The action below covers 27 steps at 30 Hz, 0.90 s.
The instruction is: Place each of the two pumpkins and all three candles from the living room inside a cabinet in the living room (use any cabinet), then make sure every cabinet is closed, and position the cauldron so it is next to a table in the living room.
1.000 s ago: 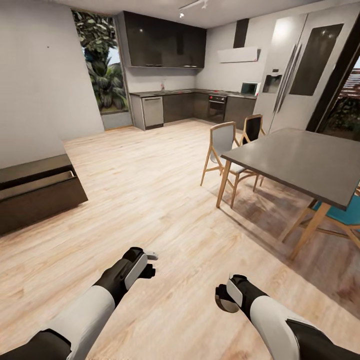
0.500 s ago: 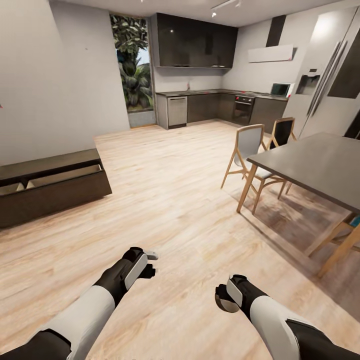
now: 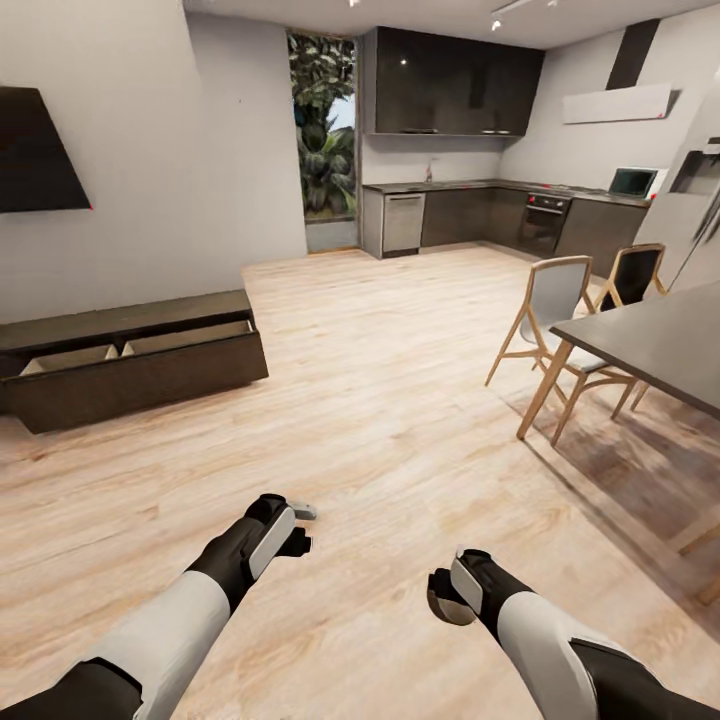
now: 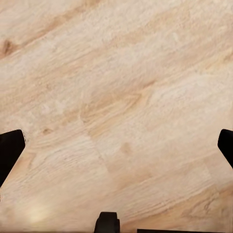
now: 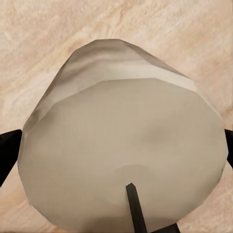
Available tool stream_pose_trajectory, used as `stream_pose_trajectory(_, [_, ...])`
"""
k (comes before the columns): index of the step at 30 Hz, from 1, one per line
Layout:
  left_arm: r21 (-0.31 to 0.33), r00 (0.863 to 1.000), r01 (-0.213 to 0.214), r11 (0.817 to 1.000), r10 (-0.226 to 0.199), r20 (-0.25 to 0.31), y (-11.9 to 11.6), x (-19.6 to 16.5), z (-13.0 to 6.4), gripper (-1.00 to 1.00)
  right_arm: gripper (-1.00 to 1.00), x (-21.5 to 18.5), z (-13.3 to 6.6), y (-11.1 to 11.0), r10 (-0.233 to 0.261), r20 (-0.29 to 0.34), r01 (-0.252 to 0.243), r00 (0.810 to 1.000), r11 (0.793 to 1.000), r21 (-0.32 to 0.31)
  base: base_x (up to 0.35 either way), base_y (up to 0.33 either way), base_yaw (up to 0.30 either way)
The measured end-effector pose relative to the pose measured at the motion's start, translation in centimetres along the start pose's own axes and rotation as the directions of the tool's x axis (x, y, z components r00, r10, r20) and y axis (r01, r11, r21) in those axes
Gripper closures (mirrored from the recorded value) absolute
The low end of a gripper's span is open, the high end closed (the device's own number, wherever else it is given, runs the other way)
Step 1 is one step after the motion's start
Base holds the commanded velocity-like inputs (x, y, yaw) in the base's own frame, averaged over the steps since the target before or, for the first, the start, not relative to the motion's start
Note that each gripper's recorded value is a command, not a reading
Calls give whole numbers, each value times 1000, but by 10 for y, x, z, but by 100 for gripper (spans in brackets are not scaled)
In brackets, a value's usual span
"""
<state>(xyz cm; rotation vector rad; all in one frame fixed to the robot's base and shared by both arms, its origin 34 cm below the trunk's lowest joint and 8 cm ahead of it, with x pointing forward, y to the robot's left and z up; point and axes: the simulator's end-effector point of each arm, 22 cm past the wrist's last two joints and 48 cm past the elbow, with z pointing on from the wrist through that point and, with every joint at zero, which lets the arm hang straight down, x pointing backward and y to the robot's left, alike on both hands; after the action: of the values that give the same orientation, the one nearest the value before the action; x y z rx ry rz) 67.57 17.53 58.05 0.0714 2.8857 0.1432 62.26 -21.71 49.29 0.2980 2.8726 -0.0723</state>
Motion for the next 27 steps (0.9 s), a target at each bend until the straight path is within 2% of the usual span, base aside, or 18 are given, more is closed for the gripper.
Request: stream_pose_trajectory(27, [2,1000,2,1000,-2,-1,0,0,0,-100,100,2,0,2,-1,-3,1,1000,1000,-2,0,0,296])
